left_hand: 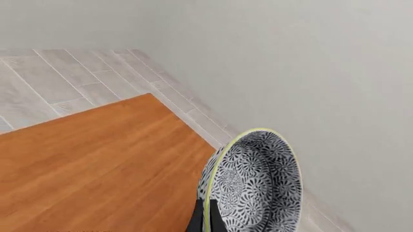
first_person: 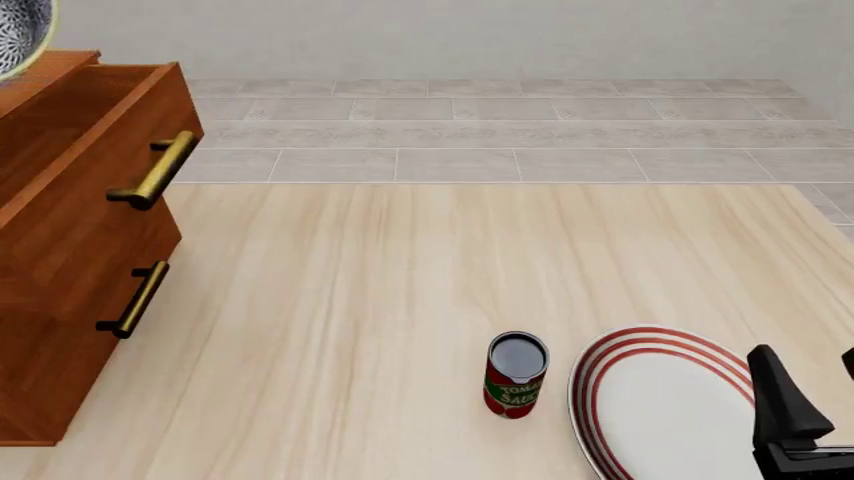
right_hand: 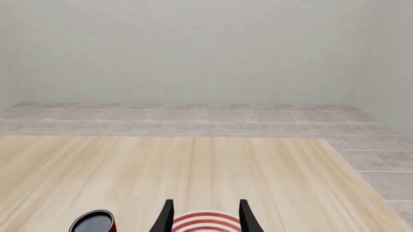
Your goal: Put the bowl on top of the cabinet.
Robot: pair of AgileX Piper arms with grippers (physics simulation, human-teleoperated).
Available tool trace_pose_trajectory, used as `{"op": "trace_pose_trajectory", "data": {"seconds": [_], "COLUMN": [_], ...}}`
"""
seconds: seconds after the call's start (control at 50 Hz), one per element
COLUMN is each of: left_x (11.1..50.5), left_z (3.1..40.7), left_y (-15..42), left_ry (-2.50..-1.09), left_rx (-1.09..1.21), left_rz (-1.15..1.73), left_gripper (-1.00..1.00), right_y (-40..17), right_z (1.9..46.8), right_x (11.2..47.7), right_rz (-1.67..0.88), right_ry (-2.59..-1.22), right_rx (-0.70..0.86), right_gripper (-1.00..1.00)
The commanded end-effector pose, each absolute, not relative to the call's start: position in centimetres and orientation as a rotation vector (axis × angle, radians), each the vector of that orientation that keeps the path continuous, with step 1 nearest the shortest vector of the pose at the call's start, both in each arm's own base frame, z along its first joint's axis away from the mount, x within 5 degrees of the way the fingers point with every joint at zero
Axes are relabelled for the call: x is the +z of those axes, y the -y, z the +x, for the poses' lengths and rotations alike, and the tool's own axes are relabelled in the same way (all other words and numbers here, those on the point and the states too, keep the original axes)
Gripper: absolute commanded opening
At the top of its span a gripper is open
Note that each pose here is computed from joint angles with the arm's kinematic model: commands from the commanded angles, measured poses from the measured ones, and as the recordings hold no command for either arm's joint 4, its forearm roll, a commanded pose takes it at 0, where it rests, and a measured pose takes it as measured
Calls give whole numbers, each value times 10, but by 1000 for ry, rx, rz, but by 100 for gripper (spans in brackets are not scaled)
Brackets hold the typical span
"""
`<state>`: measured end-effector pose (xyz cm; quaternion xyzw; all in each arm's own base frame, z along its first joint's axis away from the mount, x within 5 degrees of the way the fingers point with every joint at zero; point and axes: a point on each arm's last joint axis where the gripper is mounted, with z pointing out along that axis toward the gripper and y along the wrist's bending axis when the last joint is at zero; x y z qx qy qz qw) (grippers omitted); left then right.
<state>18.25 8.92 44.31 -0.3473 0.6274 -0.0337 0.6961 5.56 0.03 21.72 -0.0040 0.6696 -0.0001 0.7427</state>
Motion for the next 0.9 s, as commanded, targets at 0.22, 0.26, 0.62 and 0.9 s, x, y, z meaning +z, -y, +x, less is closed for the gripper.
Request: {"op": "trace_pose_trajectory", "data": {"seconds": [0.22, 0.26, 0.62, 0.9], "left_x": [443, 439, 427, 424], "left_z": [172, 174, 176, 173], "left_y": [-100, -103, -115, -119], "left_ry": [-1342, -1344, -1355, -1343], "left_rx": [-59, -60, -35, -15], "left_rz": [-847, -868, -927, -943], "left_gripper": [-100, -100, -100, -100], "right_y": [0, 0, 0, 0], "right_z": [56, 56, 56, 56], "right_x": [218, 217, 217, 216], "right_rz": [-6, -6, -4, -3], "right_ry": [-1467, -1467, -1468, -1471], "right_rx": [2, 2, 4, 4], "right_gripper": [100, 100, 100, 100]}}
